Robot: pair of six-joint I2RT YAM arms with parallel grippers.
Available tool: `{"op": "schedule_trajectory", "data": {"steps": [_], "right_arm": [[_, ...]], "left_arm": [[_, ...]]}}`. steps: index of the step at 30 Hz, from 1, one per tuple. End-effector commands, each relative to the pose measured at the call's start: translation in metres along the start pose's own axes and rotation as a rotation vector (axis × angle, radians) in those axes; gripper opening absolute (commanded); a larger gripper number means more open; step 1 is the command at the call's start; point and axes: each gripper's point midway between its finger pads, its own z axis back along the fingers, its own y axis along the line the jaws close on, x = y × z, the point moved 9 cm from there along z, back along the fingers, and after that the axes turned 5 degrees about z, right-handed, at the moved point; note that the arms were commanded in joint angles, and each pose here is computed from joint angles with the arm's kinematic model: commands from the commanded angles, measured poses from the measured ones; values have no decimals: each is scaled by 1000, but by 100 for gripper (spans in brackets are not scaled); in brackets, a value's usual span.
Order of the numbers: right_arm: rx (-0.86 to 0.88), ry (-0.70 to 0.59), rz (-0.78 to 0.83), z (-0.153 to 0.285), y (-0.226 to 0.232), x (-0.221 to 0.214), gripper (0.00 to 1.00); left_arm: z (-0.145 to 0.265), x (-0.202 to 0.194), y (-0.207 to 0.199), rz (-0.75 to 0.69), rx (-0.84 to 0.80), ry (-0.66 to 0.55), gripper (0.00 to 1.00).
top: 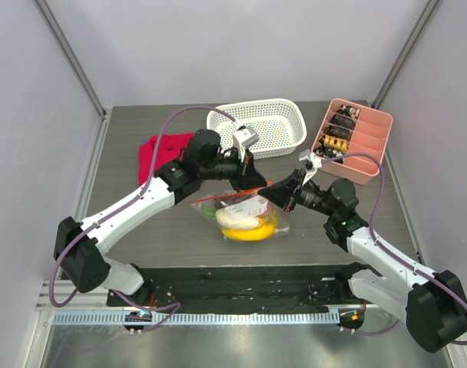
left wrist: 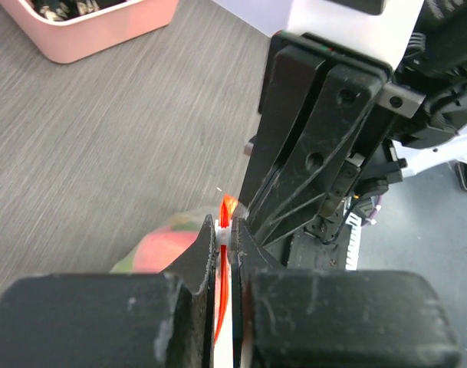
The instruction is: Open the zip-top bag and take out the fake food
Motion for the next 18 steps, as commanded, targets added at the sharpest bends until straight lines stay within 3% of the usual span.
{"op": "schedule_trajectory", "data": {"steps": [1,7,11,14,18], "right_arm": [[-101,-246,55,5,6,35,1],[-185,-350,6,14,6,35,1],[-206,-365,25,19,10,40,1],[-206,-352,38,20,10,42,1],[-180,-318,55,18,11,44,1]], "left_arm": [[11,-2,-1,11,80,-15,0],[20,-23,6,57,184,-5,0],[35,-36,19,128,377,-15,0],[53,-60,23,269,512,30,0],[84,-99,18,428,654,-14,0]]}}
